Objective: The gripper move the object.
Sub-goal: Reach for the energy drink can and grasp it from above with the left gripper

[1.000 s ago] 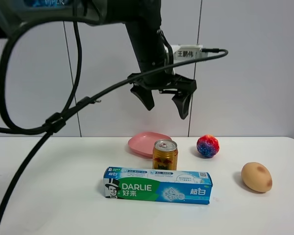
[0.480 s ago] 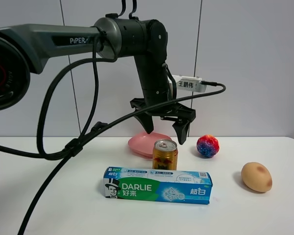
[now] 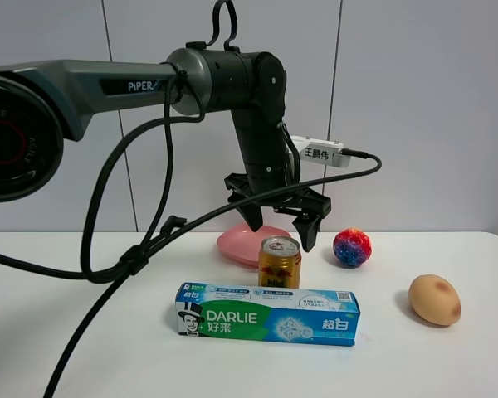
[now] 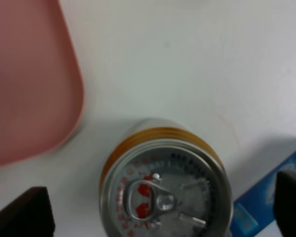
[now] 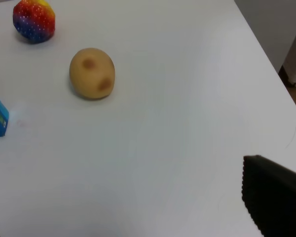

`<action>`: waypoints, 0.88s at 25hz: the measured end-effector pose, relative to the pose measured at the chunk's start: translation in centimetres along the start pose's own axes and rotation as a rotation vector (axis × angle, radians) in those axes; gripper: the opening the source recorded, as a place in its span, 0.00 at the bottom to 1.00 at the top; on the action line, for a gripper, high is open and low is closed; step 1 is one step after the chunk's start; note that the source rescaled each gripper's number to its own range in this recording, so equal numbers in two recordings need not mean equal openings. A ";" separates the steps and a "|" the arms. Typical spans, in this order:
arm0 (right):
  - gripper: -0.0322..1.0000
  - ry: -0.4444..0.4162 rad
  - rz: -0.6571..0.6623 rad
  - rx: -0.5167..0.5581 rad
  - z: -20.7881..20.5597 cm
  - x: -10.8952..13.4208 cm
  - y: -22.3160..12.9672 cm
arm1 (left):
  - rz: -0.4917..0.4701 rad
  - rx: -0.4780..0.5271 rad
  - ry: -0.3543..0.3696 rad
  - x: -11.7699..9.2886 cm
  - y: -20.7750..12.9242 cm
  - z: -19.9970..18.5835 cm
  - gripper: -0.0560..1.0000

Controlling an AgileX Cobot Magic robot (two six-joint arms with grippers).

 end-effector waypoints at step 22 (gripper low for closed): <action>1.00 0.000 0.000 0.000 0.0 0.0 0.0 | 0.022 0.010 0.005 0.3 -0.6 3.7 1.00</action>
Point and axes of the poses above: a point on each arm's last joint axis where the gripper is mounted, z pointing out along that axis toward the gripper, x along the wrist's bending axis when the last joint is at zero, y = z × x, the point moved 3 cm from there along z, pointing out along that axis toward the gripper, and after that the axes turned 9 degrees about -z, right-handed, at the moved point
